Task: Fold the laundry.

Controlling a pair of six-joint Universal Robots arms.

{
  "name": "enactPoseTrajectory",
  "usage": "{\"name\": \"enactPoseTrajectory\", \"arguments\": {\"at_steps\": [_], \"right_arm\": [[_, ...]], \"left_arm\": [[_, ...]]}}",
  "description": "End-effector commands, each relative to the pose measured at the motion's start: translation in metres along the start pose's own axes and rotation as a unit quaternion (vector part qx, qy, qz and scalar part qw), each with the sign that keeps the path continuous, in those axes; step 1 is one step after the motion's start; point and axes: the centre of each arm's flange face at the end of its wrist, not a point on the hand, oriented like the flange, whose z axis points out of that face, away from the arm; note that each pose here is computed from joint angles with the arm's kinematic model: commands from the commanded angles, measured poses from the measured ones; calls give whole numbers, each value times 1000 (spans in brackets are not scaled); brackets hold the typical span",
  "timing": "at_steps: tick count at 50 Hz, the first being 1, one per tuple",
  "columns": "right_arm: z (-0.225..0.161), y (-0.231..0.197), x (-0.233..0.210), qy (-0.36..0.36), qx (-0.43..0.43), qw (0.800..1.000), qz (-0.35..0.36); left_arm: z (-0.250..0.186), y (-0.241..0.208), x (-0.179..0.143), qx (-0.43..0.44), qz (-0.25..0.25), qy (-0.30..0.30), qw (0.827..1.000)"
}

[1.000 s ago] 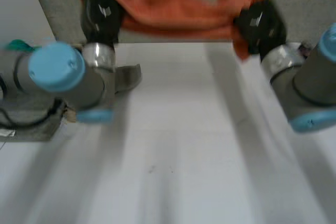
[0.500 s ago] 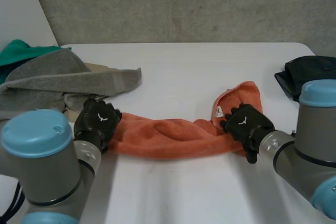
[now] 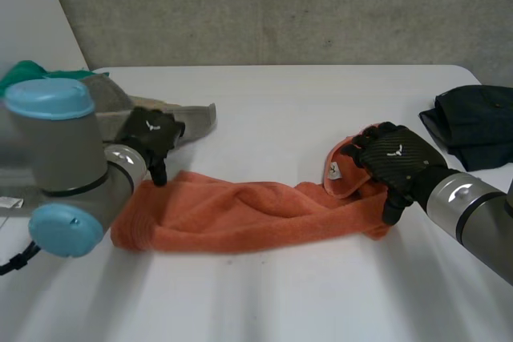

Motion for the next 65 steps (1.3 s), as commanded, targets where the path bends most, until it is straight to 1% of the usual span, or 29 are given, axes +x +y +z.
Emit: {"name": "enactPoseTrajectory", "arguments": {"at_steps": [1,10,18,24,31,35,39,42,44,45,47,50,56,58,62,65], "right_arm": [[1,10,5,5,-15,1000,5],[0,15,2,-3,-18,1000,6],[0,15,2,-3,-18,1000,6],[1,15,2,-1,-18,1000,6],[3,12,8,10,-12,1000,8],[6,10,25,31,-3,999,7],[15,-4,55,58,20,998,0],[26,-3,63,36,18,999,4],[35,-5,73,9,16,1000,15],[38,-5,75,-1,15,1000,19],[49,-7,77,-37,18,999,30],[59,-5,77,-63,21,997,35],[86,11,70,-89,27,996,-2],[90,16,63,-100,24,995,-12],[106,31,35,-132,12,989,-62],[113,40,22,-144,3,986,-88]], "left_arm": [[27,36,-10,-63,-15,0,998],[44,56,-5,-86,-15,3,996],[41,58,1,-91,-13,15,996],[39,52,2,-84,-12,7,996],[17,10,-8,-14,-10,-27,999],[-3,-15,-15,30,-9,-44,999],[-28,-44,-15,78,-5,-48,996],[-49,-64,-18,112,-1,-55,992],[-61,-74,-19,130,0,-57,990],[-75,-85,-19,149,1,-59,987],[-88,-94,-20,166,2,-60,984],[-107,-105,-20,190,4,-62,980],[-136,-116,-17,221,5,-59,974],[-139,-116,-17,223,6,-61,973],[-141,-116,-17,225,5,-62,972],[-141,-115,-17,225,6,-63,972]]}}
